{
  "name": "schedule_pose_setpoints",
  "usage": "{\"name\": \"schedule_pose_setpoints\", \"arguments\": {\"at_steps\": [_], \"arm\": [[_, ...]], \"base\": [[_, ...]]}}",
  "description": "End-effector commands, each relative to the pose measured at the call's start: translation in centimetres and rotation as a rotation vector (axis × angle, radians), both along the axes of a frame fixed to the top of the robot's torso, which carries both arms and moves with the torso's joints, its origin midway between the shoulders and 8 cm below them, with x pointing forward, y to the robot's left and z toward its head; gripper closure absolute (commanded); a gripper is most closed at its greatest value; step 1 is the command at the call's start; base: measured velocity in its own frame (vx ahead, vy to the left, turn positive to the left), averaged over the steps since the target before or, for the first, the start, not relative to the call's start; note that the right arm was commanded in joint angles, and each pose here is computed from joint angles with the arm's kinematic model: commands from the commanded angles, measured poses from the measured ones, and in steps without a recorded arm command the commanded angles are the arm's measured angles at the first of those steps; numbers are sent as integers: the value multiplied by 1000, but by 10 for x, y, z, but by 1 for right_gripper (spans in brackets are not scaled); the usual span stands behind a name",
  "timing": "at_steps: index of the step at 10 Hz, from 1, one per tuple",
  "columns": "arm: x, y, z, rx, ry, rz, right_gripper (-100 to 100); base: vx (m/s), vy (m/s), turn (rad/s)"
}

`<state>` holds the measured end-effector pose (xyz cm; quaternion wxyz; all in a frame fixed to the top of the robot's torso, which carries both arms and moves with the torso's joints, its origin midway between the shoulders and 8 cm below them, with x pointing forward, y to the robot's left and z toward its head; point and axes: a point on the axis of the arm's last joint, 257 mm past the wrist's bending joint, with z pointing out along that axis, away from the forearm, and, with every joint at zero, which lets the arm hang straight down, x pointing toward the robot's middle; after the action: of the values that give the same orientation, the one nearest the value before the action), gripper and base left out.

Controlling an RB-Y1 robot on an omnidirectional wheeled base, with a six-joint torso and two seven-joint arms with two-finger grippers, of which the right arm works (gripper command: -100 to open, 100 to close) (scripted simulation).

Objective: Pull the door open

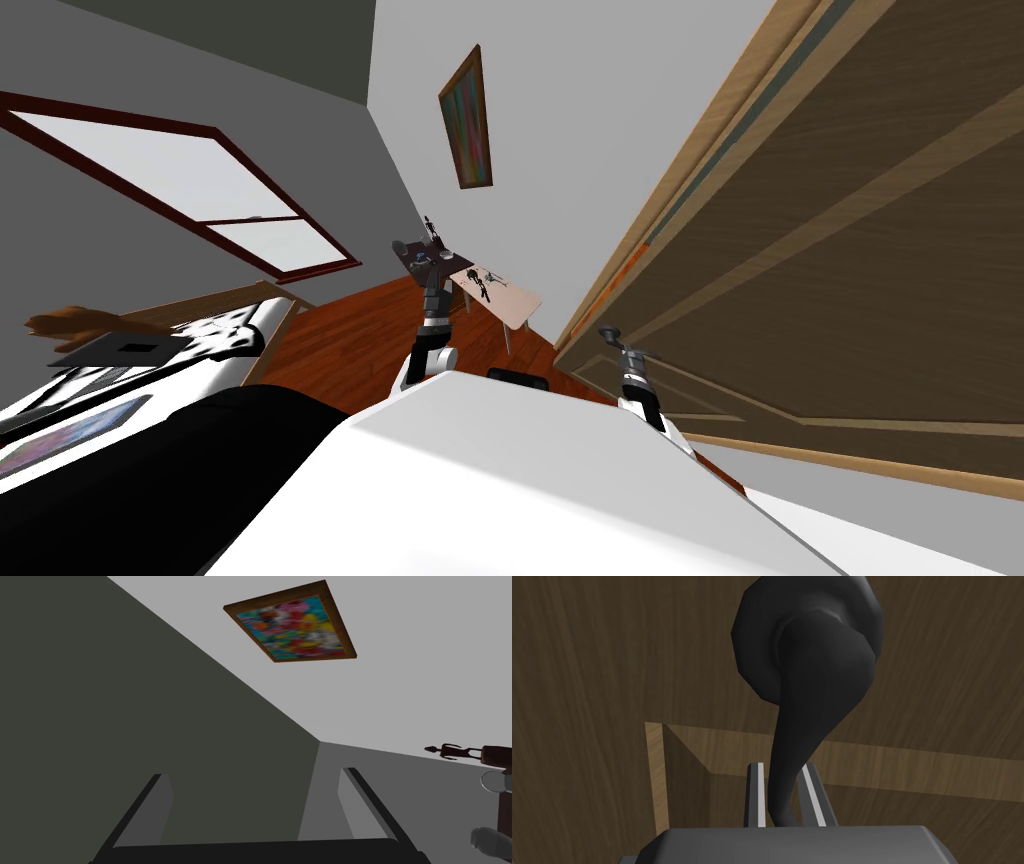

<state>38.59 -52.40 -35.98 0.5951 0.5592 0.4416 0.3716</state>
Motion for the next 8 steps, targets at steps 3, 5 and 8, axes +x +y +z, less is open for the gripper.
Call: {"name": "schedule_pose_setpoints", "arguments": {"at_steps": [3, 5, 8], "arm": [[4, 20, 3, 2, -11, 59, 100], [5, 32, 4, 3, -14, 100, 100], [2, 30, 3, 2, -4, 107, 100]], "base": [[-206, -45, 80], [-248, -41, 108], [-203, -43, 63]]}}
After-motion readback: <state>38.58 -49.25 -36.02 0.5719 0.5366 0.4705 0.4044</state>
